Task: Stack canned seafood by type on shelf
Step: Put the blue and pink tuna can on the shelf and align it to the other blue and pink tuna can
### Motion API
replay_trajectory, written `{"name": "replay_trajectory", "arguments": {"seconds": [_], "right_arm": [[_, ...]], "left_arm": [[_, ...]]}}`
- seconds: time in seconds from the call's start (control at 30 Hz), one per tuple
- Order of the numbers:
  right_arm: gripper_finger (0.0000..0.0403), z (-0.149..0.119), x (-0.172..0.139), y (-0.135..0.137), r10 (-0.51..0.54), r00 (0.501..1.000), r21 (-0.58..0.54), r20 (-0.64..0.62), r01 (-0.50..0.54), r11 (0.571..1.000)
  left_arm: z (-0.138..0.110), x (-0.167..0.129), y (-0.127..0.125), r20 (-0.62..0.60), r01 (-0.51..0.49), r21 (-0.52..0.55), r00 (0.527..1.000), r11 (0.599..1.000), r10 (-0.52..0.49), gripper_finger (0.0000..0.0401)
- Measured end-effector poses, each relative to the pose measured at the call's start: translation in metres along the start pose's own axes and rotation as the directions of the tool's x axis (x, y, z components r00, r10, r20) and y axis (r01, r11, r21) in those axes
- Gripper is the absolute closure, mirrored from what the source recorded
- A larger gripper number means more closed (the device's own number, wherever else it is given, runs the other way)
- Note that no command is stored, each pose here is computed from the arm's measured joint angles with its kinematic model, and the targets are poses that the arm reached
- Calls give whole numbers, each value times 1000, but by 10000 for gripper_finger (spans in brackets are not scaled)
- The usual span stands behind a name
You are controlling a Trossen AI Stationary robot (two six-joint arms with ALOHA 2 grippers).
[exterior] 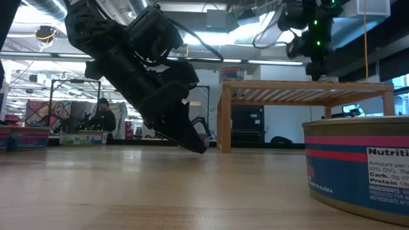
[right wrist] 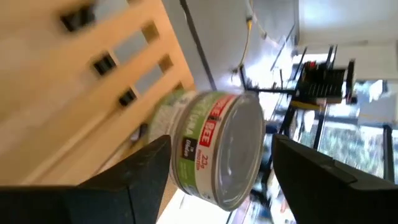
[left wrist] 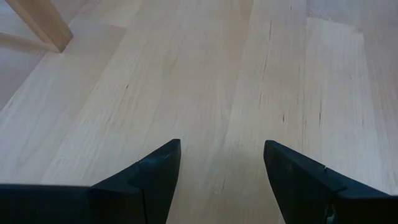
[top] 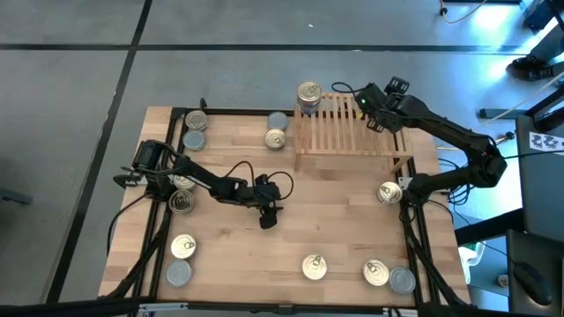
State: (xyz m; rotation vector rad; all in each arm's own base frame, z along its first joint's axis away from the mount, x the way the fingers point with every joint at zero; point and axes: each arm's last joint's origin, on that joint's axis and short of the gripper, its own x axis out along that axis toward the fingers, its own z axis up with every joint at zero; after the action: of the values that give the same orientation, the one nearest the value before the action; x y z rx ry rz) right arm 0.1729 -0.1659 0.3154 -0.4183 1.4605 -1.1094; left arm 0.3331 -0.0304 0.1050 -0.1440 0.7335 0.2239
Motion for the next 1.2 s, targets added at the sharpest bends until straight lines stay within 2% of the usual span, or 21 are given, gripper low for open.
{"name": "replay_trajectory", "arguments": {"seconds": [0.13,0.2,0.27,0.37,0.47,0.53,0.67,0.8,0.93,1.03,1.1,1.2], "right_arm": [[132,3,-30,-2,14,996,26,92,-16,1000],[132,2,-47,-3,69,985,67,157,-81,995],[132,-1,-64,-1,163,958,99,237,-190,977],[132,-8,-88,10,372,855,74,361,-424,902],[132,-14,-108,26,571,705,-16,421,-624,782],[132,-19,-120,41,670,615,-97,417,-702,705],[132,-28,-138,75,771,509,-220,383,-760,611],[132,-37,-150,115,831,406,-323,381,-783,531],[132,-50,-157,153,865,304,-404,399,-789,464],[132,-59,-158,176,877,246,-439,412,-791,427],[132,-64,-157,188,880,214,-447,424,-795,409],[132,-71,-153,199,878,206,-447,433,-796,408]], "left_arm": [[0,0,0,1,0,0,1000,1000,0,172],[0,0,0,1,1,0,1000,1000,-1,172],[0,0,0,1,1,0,1000,1000,-1,172],[0,0,0,1,1,0,1000,1000,-1,172],[0,0,0,4,2,17,1000,1000,-2,172],[1,0,0,5,2,25,1000,1000,-2,172],[1,0,0,8,2,6,1000,1000,-2,172],[1,0,0,7,5,-63,1000,998,-4,172],[7,-1,-5,62,88,-60,995,994,-84,172],[13,-5,-19,137,198,0,971,980,-197,172],[18,-8,-31,172,233,71,955,970,-242,172],[25,-13,-51,191,257,176,938,950,-289,172]]}}
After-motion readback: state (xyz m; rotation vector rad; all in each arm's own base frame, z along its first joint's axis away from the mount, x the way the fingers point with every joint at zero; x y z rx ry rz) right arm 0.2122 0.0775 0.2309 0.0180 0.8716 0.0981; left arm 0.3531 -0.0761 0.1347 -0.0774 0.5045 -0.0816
